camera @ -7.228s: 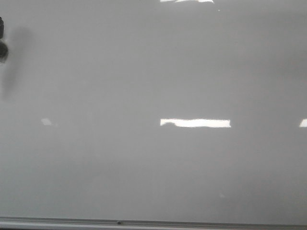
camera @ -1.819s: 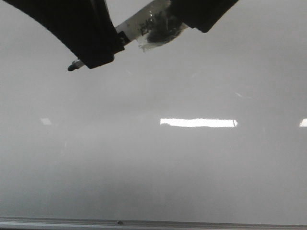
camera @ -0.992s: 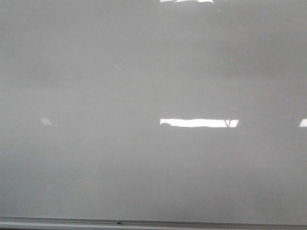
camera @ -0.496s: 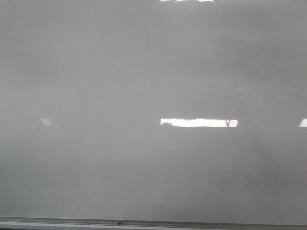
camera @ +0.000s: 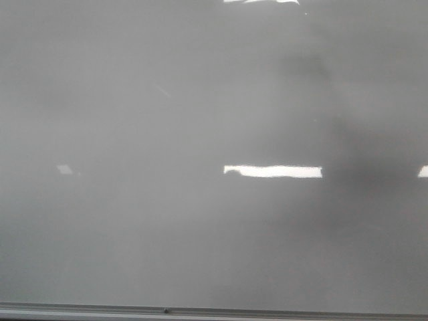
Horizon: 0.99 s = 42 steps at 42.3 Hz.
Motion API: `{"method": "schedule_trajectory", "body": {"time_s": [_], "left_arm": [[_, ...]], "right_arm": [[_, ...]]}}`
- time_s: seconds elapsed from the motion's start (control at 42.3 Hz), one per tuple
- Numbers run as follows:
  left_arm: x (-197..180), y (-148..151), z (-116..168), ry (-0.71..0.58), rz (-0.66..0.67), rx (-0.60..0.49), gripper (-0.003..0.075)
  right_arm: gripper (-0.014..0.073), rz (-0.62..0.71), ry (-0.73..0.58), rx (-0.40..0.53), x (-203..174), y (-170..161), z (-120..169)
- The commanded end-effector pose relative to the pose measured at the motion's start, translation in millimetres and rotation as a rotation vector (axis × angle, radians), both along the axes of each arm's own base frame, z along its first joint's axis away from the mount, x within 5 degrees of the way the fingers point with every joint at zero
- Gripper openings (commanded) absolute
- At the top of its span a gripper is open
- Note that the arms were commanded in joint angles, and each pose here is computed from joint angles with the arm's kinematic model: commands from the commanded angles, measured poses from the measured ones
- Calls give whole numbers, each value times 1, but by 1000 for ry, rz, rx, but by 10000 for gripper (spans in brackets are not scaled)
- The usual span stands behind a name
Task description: Write number 4 on whiteboard
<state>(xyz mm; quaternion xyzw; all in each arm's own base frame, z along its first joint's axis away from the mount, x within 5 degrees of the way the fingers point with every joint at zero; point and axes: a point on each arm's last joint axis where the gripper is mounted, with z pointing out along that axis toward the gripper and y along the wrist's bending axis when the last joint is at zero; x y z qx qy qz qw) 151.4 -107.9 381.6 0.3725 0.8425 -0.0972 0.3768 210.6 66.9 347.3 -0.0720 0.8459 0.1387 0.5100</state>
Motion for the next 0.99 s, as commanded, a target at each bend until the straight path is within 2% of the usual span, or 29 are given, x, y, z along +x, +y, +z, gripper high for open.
{"method": "schedule_trajectory", "body": {"time_s": [0.0,0.378,0.614,0.756,0.969], "left_arm": [[0,-1,14,-69,9,-71,417],[0,-1,14,-69,9,-71,417],[0,-1,14,-69,9,-71,417],[0,-1,14,-68,9,-70,417],[0,-1,14,-69,9,-71,417]], "right_arm": [[-29,-23,-149,24,9,-1,21],[-29,-16,-136,-59,32,3,3],[-29,-14,-107,-71,41,6,-6],[-29,-4,-45,-88,45,8,-17],[-29,87,46,-147,47,28,-36]]}}
